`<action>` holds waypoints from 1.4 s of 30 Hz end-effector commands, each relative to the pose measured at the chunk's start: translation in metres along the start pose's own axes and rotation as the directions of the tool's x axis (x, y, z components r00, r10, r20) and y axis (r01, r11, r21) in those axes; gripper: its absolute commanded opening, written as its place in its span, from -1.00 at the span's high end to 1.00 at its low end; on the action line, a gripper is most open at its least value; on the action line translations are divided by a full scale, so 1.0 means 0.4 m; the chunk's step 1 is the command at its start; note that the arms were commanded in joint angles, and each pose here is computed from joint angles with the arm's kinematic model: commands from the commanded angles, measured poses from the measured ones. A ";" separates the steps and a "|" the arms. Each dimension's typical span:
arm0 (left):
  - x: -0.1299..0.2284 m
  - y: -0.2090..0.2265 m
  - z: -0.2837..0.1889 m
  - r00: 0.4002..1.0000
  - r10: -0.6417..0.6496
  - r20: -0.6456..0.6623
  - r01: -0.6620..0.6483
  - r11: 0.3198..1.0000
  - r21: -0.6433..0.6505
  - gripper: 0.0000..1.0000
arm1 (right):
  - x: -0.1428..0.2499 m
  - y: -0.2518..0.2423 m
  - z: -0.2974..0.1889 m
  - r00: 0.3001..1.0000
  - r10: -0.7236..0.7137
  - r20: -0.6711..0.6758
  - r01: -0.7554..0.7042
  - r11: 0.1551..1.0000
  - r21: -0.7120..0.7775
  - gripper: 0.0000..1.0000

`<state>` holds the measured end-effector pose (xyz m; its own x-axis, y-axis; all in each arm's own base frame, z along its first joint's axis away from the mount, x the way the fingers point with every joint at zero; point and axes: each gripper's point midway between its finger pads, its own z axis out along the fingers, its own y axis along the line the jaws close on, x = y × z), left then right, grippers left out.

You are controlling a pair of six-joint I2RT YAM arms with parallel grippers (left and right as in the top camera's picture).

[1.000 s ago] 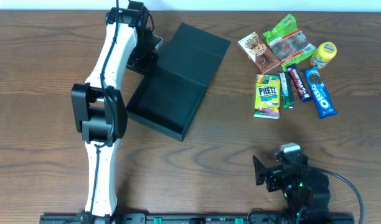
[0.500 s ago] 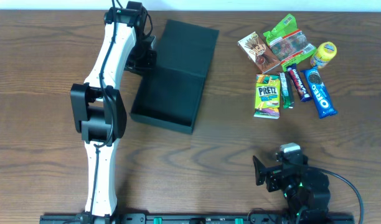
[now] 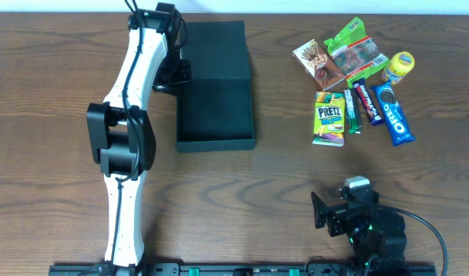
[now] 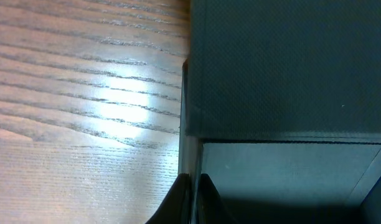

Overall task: Pack container
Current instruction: 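Push the black box rightward and straighten it with the left gripper, then nudge the box further right and withdraw the left gripper upward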

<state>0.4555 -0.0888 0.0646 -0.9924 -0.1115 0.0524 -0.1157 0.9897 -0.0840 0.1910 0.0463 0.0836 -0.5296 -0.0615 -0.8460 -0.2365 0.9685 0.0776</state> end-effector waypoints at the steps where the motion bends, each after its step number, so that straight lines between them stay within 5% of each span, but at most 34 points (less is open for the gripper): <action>1: 0.005 0.010 0.006 0.999 -0.039 -0.015 0.039 0.999 -0.007 0.88 | 0.002 0.003 0.001 1.000 0.005 0.000 -0.005 1.000 -0.005 -0.98; 27: -0.004 -0.139 0.018 0.955 0.289 0.072 -0.290 0.957 0.000 0.88 | 0.002 0.003 0.001 1.000 0.005 0.000 -0.005 1.000 -0.005 -0.99; 42: 0.015 -0.181 0.022 0.990 0.127 0.063 -0.129 0.991 0.023 0.88 | 0.002 0.003 0.001 1.000 0.005 0.000 -0.005 1.000 -0.005 -0.98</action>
<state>0.4610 -0.1548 0.0650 -0.9980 0.0502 -0.0383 0.0540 0.9928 -0.1066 0.1910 0.0463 0.0834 -0.5299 -0.0616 -0.8458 -0.2365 0.9685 0.0777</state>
